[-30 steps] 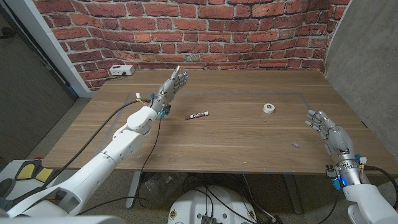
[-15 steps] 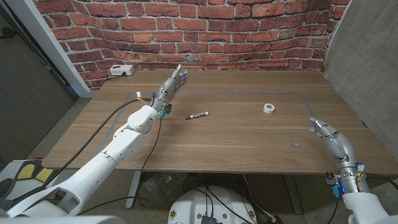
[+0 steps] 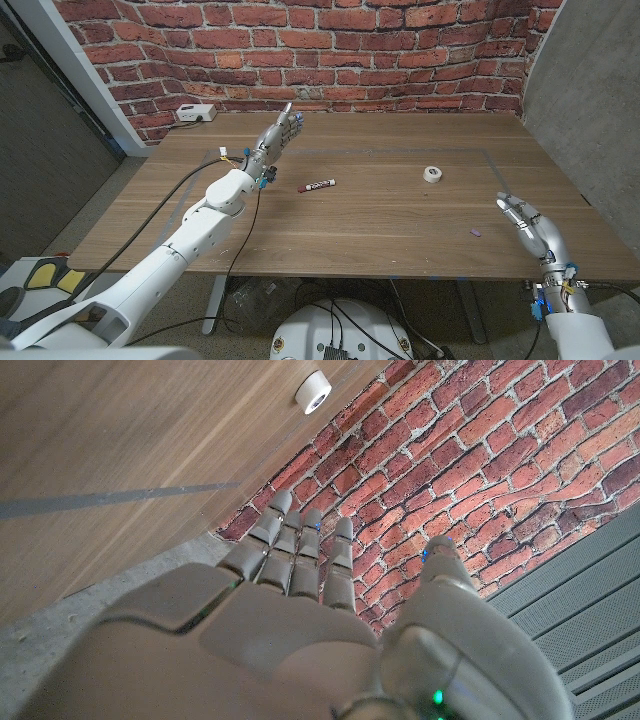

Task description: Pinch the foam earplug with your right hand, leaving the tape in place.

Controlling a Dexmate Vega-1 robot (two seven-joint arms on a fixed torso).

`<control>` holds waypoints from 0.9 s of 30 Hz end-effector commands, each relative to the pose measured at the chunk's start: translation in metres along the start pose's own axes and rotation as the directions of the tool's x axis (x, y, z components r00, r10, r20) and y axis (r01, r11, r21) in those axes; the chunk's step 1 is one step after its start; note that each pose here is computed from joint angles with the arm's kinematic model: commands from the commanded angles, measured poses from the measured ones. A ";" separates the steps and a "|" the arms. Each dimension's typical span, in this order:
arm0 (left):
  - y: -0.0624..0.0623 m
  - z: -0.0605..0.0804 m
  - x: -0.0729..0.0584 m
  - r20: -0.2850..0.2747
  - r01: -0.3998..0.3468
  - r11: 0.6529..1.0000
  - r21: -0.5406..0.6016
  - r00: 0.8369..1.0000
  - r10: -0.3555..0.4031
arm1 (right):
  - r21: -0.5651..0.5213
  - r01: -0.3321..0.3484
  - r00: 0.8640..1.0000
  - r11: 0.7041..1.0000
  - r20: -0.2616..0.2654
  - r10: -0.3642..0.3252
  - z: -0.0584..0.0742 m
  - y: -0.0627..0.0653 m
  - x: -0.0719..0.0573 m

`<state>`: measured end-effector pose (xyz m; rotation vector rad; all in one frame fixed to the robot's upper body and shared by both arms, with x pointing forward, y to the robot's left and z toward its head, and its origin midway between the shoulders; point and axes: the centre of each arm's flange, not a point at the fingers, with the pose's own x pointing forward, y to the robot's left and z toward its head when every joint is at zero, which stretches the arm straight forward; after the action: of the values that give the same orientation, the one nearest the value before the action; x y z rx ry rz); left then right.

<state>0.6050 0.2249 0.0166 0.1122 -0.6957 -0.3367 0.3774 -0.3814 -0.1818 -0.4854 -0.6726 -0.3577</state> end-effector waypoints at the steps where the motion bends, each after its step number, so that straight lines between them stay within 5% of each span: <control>1: -0.003 0.001 0.001 0.009 0.003 1.000 0.002 1.000 -0.003 | -0.183 0.009 1.000 0.983 0.013 -0.007 0.006 0.003 -0.001; 19: -0.002 0.003 0.001 0.015 -0.004 1.000 0.006 1.000 0.004 | -0.364 0.002 1.000 0.931 0.002 -0.001 0.009 0.012 0.002; 27: 0.000 0.003 0.003 0.018 -0.005 1.000 0.003 1.000 0.005 | -0.463 -0.012 1.000 0.886 -0.027 0.000 0.014 0.018 0.005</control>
<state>0.6036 0.2222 0.0193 0.1132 -0.7101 -0.3350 0.3803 -0.3664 -0.1779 -0.8195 -0.6069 -0.4751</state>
